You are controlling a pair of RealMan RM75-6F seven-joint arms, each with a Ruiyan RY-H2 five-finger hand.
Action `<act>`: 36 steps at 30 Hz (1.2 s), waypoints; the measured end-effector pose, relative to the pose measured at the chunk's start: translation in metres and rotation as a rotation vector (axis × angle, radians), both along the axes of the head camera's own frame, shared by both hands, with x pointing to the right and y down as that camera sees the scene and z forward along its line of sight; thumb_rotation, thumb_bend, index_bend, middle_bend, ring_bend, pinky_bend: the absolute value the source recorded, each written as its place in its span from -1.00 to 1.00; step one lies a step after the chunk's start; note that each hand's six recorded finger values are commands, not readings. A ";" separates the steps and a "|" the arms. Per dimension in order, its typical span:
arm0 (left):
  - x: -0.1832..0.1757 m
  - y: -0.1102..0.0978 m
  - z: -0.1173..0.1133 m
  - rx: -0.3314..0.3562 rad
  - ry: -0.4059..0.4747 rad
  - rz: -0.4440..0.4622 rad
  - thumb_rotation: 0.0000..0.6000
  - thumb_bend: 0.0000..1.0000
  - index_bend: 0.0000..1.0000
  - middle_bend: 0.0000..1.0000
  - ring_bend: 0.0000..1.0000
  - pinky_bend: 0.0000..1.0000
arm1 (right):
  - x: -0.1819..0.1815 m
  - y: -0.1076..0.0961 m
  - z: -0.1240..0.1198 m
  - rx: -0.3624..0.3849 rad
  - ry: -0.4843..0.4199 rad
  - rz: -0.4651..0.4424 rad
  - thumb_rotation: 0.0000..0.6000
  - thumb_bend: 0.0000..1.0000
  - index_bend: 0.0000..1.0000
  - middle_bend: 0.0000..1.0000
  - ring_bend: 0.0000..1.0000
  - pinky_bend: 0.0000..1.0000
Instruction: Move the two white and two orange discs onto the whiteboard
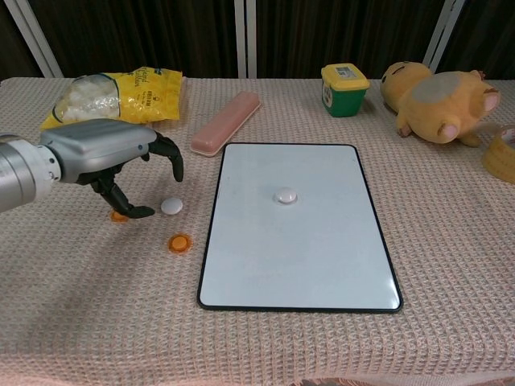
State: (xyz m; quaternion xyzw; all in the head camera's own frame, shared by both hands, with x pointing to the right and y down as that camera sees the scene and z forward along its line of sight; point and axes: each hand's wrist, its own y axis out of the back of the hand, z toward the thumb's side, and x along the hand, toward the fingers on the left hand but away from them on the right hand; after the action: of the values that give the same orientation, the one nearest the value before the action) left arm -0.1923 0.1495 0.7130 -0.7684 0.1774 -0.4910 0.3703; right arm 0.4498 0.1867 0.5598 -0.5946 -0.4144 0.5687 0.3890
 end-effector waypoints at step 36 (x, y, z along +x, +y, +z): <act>0.009 0.000 0.027 -0.019 0.003 0.014 1.00 -0.43 -0.05 -0.52 -0.74 -0.49 | 0.005 0.000 0.004 -0.004 0.002 0.023 0.99 -0.39 -1.00 -1.00 -1.00 -1.00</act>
State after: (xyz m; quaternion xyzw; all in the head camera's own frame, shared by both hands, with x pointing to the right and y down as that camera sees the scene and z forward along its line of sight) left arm -0.1832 0.1493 0.7401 -0.7737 0.1679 -0.4891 0.3660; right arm 0.4549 0.1868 0.5634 -0.5901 -0.4198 0.5743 0.3818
